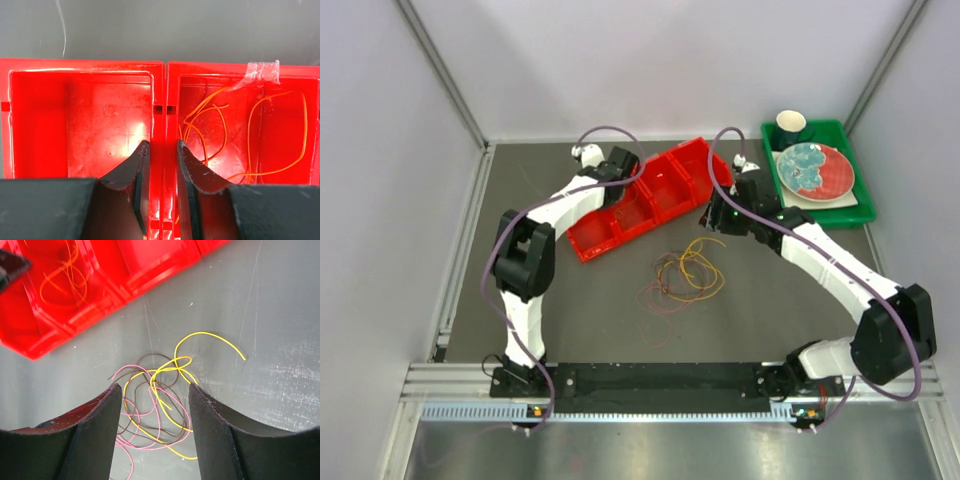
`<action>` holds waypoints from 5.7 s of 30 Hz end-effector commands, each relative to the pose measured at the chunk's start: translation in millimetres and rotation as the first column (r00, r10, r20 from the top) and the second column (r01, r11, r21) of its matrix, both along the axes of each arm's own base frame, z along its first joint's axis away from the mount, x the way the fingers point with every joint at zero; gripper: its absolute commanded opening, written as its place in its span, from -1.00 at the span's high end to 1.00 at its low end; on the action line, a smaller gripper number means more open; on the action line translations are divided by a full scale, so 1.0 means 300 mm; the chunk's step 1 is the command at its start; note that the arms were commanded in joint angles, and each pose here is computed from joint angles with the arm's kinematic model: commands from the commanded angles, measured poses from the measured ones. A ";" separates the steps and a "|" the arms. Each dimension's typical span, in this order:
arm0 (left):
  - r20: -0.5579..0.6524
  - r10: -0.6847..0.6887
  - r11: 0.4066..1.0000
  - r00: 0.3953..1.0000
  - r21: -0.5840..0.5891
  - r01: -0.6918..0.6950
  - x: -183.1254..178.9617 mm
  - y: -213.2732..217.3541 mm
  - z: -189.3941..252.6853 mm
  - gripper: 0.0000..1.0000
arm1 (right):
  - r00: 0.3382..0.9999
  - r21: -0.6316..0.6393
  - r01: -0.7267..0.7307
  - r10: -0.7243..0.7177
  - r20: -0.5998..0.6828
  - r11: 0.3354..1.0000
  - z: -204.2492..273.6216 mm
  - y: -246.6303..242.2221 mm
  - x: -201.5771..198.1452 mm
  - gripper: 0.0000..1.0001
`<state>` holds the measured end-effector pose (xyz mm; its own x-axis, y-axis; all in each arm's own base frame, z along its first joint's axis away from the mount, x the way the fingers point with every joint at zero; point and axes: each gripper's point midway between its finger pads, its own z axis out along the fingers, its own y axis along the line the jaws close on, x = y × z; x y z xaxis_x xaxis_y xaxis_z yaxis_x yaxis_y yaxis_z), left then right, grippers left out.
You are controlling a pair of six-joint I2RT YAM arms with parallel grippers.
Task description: Untangle the cables
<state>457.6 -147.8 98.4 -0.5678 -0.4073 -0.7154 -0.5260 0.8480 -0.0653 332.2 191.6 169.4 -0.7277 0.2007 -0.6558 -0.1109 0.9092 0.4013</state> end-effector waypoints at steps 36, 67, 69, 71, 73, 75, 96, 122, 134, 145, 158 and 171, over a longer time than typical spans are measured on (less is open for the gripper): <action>0.274 -0.220 0.970 0.936 -0.039 0.239 -0.192 0.077 0.512 -0.31 | 0.988 -0.029 0.046 -0.050 -0.148 0.999 -0.228 0.145 0.107 -0.13; 0.246 -0.351 0.910 0.903 -0.138 0.391 -0.209 -0.036 0.429 -0.31 | 0.988 -0.099 -0.004 -0.012 -0.156 0.995 -0.309 0.121 0.063 -0.15; 0.240 -0.361 0.905 0.901 -0.144 0.401 -0.208 -0.048 0.418 -0.31 | 0.983 -0.064 -0.011 -0.001 -0.182 0.998 -0.323 0.147 0.059 -0.09; 0.241 -0.366 0.902 0.899 -0.149 0.406 -0.206 -0.054 0.420 -0.31 | 0.979 -0.034 -0.021 0.014 -0.203 0.999 -0.333 0.168 0.051 -0.01; 0.239 -0.369 0.901 0.898 -0.147 0.409 -0.205 -0.055 0.417 -0.31 | 0.978 -0.024 -0.012 0.006 -0.209 1.000 -0.341 0.179 0.053 0.16; 0.234 -0.369 0.901 0.900 -0.146 0.408 -0.208 -0.051 0.412 -0.31 | 0.980 -0.026 0.003 -0.008 -0.200 1.000 -0.332 0.174 0.059 0.58; 0.299 -0.610 0.657 0.734 -0.326 0.679 -0.293 -0.331 0.349 -0.36 | 0.947 0.093 -0.032 0.001 0.320 0.995 0.577 0.122 0.100 1.00; 0.683 -0.694 0.163 0.229 -0.161 0.973 -0.416 -0.571 0.704 -0.74 | 0.955 0.176 -0.113 0.058 0.292 0.978 0.564 0.164 0.029 1.00; 0.680 -0.718 0.064 0.147 -0.146 0.987 -0.411 -0.633 0.634 -0.73 | 0.953 0.187 -0.121 0.062 0.296 0.975 0.581 0.160 0.012 1.00; 0.612 -0.780 0.092 0.128 -0.090 0.992 -0.386 -0.719 0.534 -0.68 | 0.953 0.203 -0.127 0.063 0.295 0.971 0.591 0.167 0.009 1.00; 0.611 -0.766 0.201 0.202 -0.072 0.977 -0.333 -0.693 0.558 1.00 | 0.958 0.193 -0.110 0.052 0.282 0.975 0.571 0.159 0.013 0.81; 0.576 -0.743 0.400 0.341 -0.027 0.916 -0.200 -0.587 0.668 1.00 | 0.931 0.166 -0.008 -0.053 0.361 0.986 0.699 0.035 -0.035 -0.80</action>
